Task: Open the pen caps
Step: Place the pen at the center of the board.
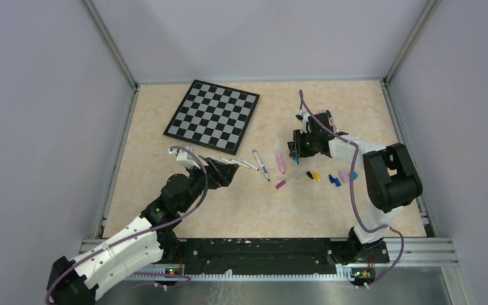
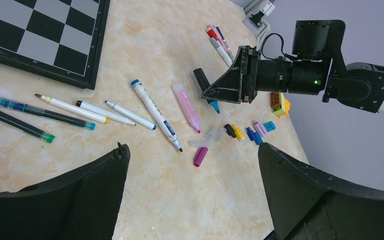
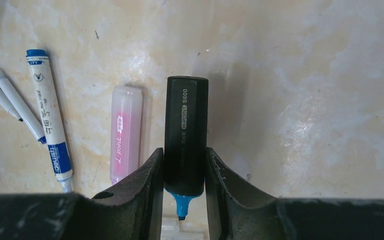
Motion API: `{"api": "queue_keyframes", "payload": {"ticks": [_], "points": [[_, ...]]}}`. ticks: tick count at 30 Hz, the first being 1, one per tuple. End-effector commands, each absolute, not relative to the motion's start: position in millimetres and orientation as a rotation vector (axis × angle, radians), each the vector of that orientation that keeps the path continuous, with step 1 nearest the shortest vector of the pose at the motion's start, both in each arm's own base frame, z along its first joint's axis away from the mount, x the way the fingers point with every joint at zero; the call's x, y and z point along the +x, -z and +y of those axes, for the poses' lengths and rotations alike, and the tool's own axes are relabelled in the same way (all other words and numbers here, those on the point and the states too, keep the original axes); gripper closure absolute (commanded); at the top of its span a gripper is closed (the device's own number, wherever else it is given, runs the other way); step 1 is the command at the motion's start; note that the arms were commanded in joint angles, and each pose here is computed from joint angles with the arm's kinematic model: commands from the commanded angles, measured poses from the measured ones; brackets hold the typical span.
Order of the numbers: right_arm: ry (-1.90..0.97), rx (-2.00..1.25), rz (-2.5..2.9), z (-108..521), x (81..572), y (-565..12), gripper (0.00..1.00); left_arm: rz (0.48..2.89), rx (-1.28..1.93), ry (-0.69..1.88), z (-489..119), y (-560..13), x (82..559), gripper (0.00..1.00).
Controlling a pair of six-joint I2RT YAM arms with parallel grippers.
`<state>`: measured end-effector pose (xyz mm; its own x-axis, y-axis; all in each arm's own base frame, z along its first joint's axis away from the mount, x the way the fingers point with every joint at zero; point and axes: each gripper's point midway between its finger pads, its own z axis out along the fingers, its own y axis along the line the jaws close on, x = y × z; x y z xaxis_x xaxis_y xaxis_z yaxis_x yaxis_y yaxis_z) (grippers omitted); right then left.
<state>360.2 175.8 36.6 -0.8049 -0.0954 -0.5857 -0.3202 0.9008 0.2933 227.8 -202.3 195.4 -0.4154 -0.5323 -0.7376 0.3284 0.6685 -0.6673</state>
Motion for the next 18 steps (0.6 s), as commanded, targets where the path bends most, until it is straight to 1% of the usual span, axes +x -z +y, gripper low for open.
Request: {"api": "queue_keyframes", "payload": {"ticks": [1,11,18], "points": [[-0.491,-0.302,2.450,179.0,373.5,-45.5,0.75,1.751,-0.163,0.935,-198.1,-193.8,229.3,0.01],[-0.503,-0.339,2.402,179.4,369.9,-64.7,0.55,1.739,-0.159,0.955,-199.3,-202.6,227.7,0.01],[-0.450,-0.402,2.318,169.9,371.8,-92.3,0.52,1.732,-0.160,0.968,-198.7,-208.8,225.4,0.01]]}}
